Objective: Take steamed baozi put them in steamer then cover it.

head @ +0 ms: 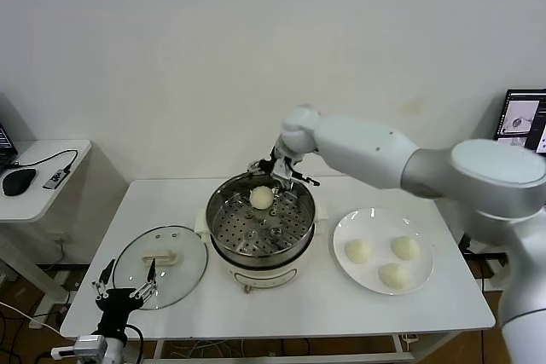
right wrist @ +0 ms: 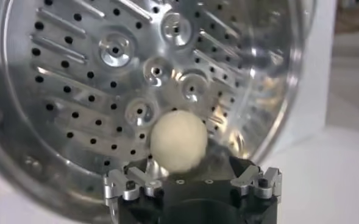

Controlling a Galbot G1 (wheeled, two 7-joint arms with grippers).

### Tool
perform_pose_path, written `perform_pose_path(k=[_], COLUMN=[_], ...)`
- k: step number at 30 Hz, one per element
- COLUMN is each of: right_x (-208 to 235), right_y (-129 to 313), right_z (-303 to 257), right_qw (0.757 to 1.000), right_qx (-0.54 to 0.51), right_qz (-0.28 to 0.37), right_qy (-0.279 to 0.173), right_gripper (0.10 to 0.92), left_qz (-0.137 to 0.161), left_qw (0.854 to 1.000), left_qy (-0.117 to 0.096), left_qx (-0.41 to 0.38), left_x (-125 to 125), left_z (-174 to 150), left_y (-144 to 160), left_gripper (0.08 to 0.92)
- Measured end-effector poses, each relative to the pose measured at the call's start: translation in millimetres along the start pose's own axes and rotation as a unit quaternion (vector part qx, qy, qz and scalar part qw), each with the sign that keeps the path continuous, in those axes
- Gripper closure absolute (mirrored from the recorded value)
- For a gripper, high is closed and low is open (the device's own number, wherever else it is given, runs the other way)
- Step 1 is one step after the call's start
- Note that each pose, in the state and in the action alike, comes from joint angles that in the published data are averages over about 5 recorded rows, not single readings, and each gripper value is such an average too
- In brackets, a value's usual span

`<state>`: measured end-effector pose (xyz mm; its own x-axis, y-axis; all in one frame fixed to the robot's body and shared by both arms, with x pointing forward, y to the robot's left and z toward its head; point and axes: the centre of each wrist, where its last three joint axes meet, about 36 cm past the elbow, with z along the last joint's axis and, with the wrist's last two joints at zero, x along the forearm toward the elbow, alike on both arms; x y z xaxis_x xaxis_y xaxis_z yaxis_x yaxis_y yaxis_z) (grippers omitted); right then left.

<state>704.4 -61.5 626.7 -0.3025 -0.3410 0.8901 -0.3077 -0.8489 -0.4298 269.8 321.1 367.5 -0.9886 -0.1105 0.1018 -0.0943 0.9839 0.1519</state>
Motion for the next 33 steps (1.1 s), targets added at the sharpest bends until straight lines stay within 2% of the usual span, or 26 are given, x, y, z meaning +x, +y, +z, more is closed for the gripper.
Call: perform_pose_path(k=[8, 16, 25, 33], right_x=[78, 122, 122, 99], right_y=[28, 109, 214, 271], right_z=[-2, -11, -28, -37], right_qw=[0.984, 0.945, 0.901, 0.884], right_qx=[-0.176, -0.325, -0.429, -0.459], right_qz=[0.005, -0.014, -0.04, -0.06], right_qy=[0.025, 0.045, 0.06, 0.067], right_gripper=[0.2, 0.2, 0.2, 0.2], left_qz=[-0.002, 0.007, 0.01, 0.007], left_qw=[1.0, 1.0, 1.0, 1.0], left_qy=[0.0, 0.002, -0.003, -0.007], left_qx=[-0.01, -0.01, -0.012, -0.009], left_x=[2, 5, 10, 11], left_z=[-3, -8, -14, -17], left_y=[7, 4, 4, 1], left_gripper=[0.177, 0.177, 0.177, 0.177])
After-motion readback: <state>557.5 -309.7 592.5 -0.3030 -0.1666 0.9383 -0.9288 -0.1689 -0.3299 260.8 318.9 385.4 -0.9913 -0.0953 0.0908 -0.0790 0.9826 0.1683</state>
